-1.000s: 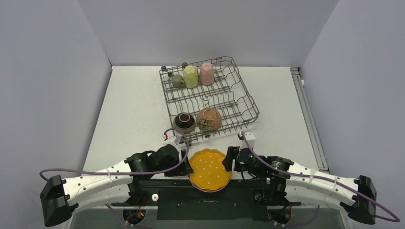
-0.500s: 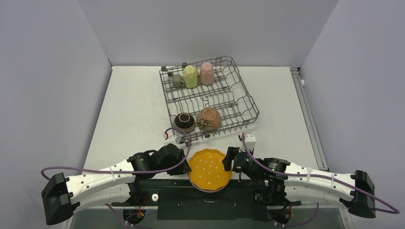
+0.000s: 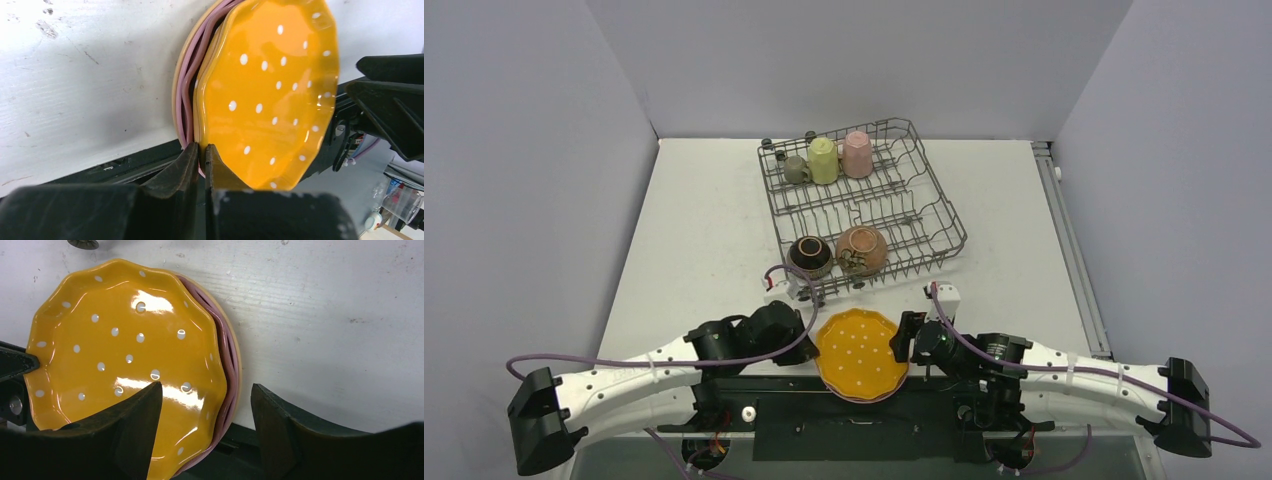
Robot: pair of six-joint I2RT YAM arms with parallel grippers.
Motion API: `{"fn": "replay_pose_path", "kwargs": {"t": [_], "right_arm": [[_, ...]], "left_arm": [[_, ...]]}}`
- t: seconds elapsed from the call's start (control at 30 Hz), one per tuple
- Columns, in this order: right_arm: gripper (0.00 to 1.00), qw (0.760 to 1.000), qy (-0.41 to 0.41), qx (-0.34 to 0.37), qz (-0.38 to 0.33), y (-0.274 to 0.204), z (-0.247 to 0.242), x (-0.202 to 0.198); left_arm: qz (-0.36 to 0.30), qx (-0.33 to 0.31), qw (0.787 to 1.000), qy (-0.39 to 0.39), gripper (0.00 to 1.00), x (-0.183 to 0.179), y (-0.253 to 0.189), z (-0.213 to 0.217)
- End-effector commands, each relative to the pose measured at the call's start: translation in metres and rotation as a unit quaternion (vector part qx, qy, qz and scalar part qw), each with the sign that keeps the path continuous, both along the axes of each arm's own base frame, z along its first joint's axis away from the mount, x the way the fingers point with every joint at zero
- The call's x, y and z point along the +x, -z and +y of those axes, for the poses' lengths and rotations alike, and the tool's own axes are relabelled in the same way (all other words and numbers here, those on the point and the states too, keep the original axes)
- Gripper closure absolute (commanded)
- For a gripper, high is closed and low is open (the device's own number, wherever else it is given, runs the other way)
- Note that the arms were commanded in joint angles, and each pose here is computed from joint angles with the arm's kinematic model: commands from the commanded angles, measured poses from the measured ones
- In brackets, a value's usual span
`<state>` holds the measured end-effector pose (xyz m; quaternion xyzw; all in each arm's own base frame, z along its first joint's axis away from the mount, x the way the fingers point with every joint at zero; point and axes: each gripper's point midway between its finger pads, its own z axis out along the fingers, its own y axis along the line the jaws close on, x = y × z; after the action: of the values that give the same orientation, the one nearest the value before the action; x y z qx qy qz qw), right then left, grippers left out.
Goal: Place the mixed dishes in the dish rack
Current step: Pick up the plate at the center of the board.
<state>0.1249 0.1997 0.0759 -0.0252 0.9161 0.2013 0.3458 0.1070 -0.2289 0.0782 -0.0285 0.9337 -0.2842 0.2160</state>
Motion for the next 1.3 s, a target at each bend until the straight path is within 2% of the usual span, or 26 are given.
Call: {"fn": "replay_pose_path", "kwargs": {"t": [0.0,0.33,0.77,0.83,0.97,1.03,1.07,1.1,1.27], "right_arm": [[0.4,0.999,-0.011,0.047,0.0,-0.015,0.014,-0.003],[0.43,0.997,-0.043,0.06,0.024,-0.011,0.035,-0.011],[0.44,0.992,-0.059,0.084,0.07,0.014,0.066,-0.016],[0.47,0.99,-0.06,0.096,0.079,0.018,0.068,-0.018],[0.65,0.986,-0.059,0.125,0.093,0.021,0.069,-0.02],[0.82,0.984,-0.056,0.142,0.093,0.019,0.069,-0.019],[0.96,0.982,-0.054,0.158,0.091,0.016,0.069,-0.018],[0.99,0.979,-0.052,0.174,0.09,0.01,0.07,-0.018],[1.0,0.961,-0.043,0.266,0.065,-0.022,0.073,-0.007]], "left_arm": [[-0.039,-0.059,0.998,0.001,1.0,0.004,-0.042,-0.007],[-0.034,-0.055,0.998,-0.016,1.0,-0.003,-0.033,0.015],[-0.01,-0.042,0.998,-0.034,1.0,-0.009,0.001,0.025],[-0.007,-0.043,0.998,-0.035,1.0,-0.01,0.006,0.025],[-0.003,-0.047,0.998,-0.033,1.0,-0.012,0.013,0.023],[-0.003,-0.044,0.998,-0.033,1.0,-0.011,0.016,0.023],[-0.002,-0.041,0.999,-0.032,1.0,-0.011,0.017,0.022],[-0.003,-0.042,0.999,-0.029,1.0,-0.01,0.017,0.021],[-0.006,-0.048,0.999,-0.016,1.0,-0.009,0.016,0.012]]}}
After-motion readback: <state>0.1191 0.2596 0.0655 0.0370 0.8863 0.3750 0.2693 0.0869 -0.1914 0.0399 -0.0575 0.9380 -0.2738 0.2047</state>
